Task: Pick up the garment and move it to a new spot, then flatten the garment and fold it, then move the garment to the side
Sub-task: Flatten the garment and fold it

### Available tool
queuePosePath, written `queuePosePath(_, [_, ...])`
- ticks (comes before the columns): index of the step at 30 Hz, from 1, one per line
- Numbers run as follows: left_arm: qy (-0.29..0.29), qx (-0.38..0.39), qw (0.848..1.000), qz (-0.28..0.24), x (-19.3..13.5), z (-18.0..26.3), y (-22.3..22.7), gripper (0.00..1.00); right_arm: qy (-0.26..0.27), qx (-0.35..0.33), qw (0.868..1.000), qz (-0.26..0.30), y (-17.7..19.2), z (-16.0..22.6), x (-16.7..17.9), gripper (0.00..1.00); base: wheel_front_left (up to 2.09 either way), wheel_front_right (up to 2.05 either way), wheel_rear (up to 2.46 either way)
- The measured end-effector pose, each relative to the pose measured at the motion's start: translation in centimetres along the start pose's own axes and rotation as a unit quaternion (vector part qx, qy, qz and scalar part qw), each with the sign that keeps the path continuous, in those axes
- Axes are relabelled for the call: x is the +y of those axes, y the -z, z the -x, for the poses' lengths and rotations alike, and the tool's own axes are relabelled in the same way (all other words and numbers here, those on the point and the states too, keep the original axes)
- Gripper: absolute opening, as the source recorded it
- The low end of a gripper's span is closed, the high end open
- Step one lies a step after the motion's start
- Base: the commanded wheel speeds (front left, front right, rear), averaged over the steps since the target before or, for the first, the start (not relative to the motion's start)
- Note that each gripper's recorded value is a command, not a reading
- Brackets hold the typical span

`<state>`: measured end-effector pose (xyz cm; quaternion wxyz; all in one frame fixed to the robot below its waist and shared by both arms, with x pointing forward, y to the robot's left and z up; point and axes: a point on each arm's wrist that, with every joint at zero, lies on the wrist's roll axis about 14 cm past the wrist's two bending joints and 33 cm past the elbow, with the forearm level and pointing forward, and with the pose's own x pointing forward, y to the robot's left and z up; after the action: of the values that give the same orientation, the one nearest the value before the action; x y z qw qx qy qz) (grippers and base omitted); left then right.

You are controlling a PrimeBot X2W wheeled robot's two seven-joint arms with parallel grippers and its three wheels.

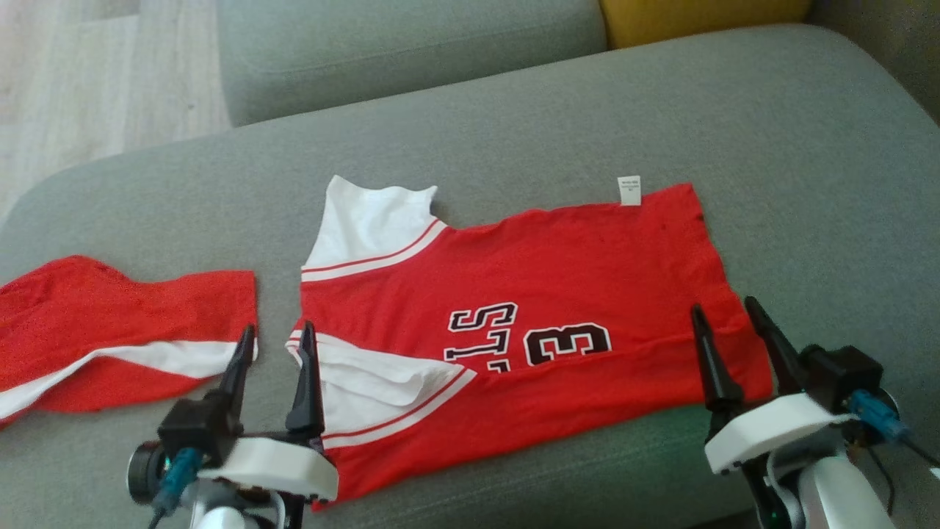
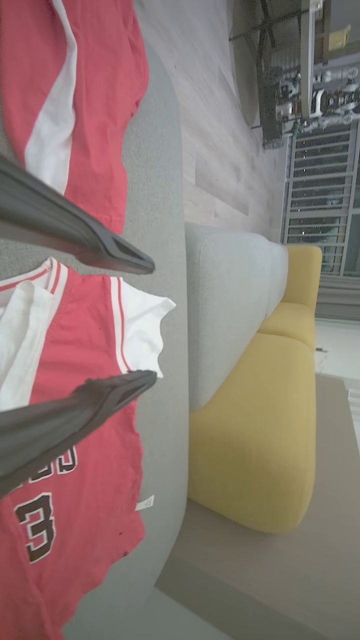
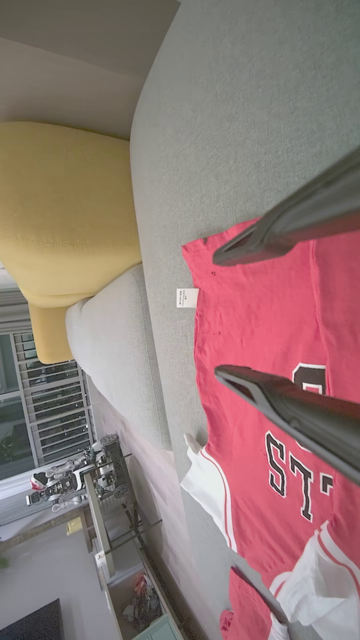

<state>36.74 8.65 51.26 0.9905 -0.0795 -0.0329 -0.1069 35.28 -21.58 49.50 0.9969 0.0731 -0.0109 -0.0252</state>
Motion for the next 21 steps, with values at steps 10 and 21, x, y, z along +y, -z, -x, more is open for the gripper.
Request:
queuePosePath(10, [0.021,0.097,0.993,-0.068,0.8,-3.0,6.3,1.00,-0.011,-0.006,1.000,0.004,-0.8,-0.6,0.9,1.00,0.00,0.00,0.00])
queuePosePath(21, [0.049,0.159,0.972,-0.163,2.2,-14.5,8.5,1.00,-0.014,-0.005,1.000,0.020,-0.9,-3.1,0.9,1.00,0.00,0.00,0.00])
